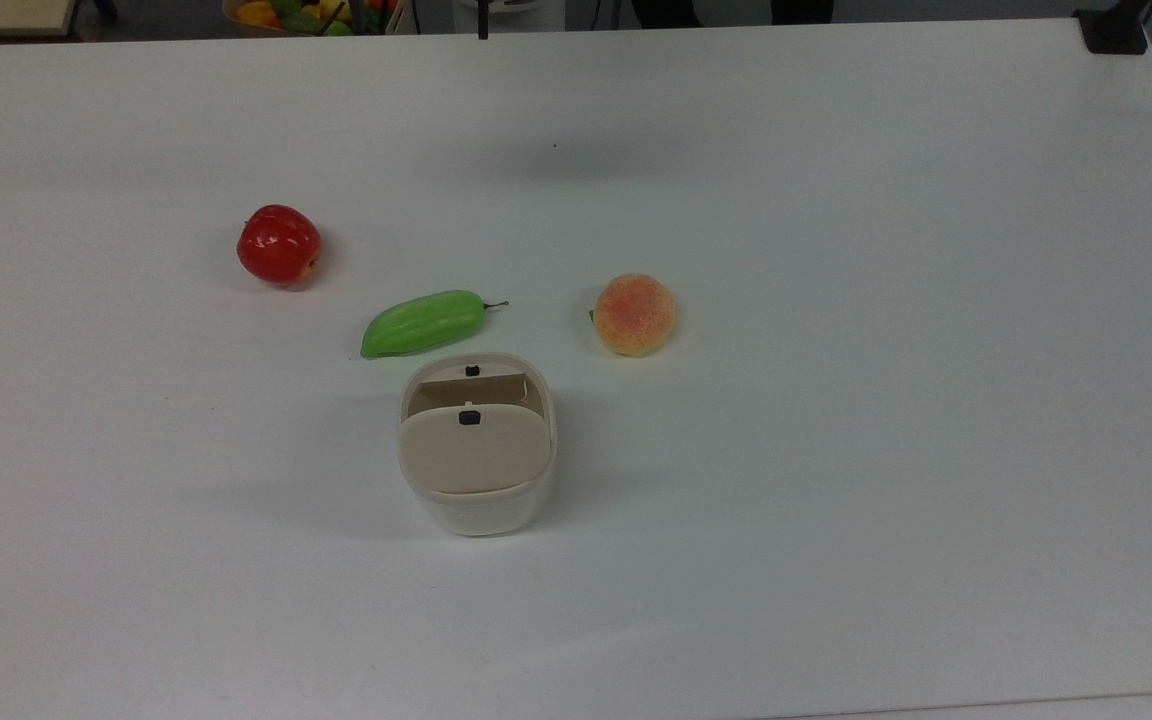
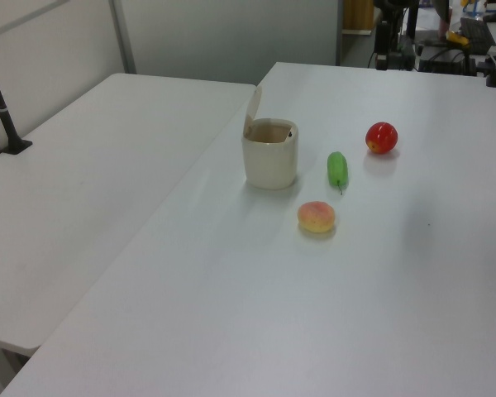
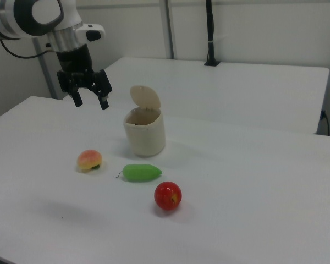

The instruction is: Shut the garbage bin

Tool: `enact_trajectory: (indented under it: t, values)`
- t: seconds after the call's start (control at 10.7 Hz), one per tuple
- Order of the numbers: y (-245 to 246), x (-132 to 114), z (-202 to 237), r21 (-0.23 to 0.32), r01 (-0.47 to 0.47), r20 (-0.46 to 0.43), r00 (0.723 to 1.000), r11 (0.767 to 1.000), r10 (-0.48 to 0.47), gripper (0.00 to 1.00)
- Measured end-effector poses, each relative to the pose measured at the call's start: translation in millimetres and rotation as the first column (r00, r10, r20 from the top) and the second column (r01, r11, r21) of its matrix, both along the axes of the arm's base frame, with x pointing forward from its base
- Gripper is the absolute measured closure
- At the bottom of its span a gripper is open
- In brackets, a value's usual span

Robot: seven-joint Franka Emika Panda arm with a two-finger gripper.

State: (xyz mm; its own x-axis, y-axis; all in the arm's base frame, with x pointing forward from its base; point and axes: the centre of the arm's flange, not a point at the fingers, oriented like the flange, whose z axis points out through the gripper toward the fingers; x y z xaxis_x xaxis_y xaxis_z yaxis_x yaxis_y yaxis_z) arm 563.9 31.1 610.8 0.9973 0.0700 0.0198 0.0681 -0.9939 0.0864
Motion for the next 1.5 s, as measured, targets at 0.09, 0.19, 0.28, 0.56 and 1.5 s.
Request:
enact_trajectory:
  t: [0.09,0.19,0.28,0.56,1.5]
  values:
    - [0.0,0.0,0.0,0.0,0.0,0.0,1.0,1.0,0.0,0.0]
    - [-0.5,0.0,0.0,0.0,0.001,0.0,1.0,1.0,-0.001,0.0]
    - [-1.3,0.1,0.0,0.0,0.002,0.0,1.0,1.0,-0.002,0.0]
    - [-2.2,0.1,-0.3,0.0,0.004,-0.001,1.0,1.0,-0.004,0.0]
    - [-2.1,-0.1,-3.0,0.0,0.003,-0.006,1.0,1.0,-0.003,0.48]
